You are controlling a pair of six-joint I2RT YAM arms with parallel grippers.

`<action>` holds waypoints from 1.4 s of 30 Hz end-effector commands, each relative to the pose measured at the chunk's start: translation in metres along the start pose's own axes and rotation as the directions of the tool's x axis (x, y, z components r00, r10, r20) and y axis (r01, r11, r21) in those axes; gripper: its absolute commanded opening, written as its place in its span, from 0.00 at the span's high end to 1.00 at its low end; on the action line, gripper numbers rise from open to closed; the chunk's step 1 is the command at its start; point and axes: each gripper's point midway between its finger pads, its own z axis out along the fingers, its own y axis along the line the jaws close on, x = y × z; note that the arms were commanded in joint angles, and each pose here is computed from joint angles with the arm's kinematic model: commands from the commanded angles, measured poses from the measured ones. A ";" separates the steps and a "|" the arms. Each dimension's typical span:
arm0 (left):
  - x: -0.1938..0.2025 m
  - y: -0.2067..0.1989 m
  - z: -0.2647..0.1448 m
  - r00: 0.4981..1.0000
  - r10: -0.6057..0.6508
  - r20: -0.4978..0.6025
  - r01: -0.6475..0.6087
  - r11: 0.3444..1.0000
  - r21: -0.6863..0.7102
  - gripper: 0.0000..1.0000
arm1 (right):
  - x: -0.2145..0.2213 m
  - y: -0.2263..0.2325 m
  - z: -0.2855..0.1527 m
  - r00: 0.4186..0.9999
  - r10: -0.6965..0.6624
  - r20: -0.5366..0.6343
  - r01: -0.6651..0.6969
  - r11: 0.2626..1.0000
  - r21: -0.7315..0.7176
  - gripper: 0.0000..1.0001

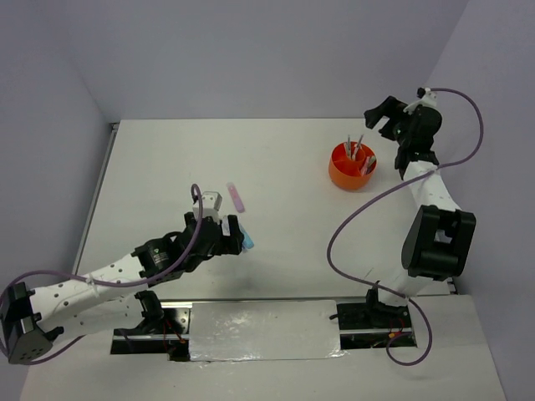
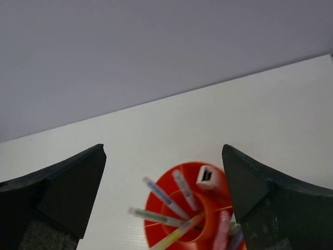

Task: Sort the stationery into containers
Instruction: Pick up the pen from the center of the board.

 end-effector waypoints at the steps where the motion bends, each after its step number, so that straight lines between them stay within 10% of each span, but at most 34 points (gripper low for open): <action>1: -0.024 0.005 0.001 0.996 -0.060 0.061 0.066 0.993 -0.097 0.01 | -0.021 0.033 -0.026 0.989 0.087 0.116 -0.085 0.996 -0.021 0.00; 9: -0.060 0.023 0.031 0.995 -0.096 0.041 0.104 0.953 -0.286 0.01 | 0.021 0.117 -0.130 0.983 -0.131 0.129 0.103 0.973 0.207 0.00; 16: -0.074 0.020 0.089 0.995 -0.083 -0.048 0.054 0.901 -0.430 0.04 | 0.034 0.170 -0.204 0.994 -0.045 0.098 0.053 0.996 -0.072 0.00; 19: -0.066 0.022 0.114 0.990 -0.097 -0.098 0.040 0.882 -0.469 0.06 | 0.038 0.157 -0.226 0.994 -0.096 0.055 0.095 0.995 0.027 0.00; 23: -0.056 0.034 0.141 0.983 -0.116 -0.143 0.026 0.857 -0.515 0.08 | 0.040 0.156 -0.247 0.990 -0.141 0.007 0.141 0.989 0.046 0.00; 29: -0.053 0.044 0.164 0.975 -0.149 -0.165 0.038 0.843 -0.536 0.10 | 0.063 0.214 -0.272 0.991 -0.123 0.060 0.137 0.907 -0.399 0.00; 42: -0.059 0.077 0.207 0.953 -0.230 -0.197 0.086 0.829 -0.552 0.22 | 0.127 0.224 -0.262 0.967 -0.175 -0.183 0.076 0.890 -0.450 0.01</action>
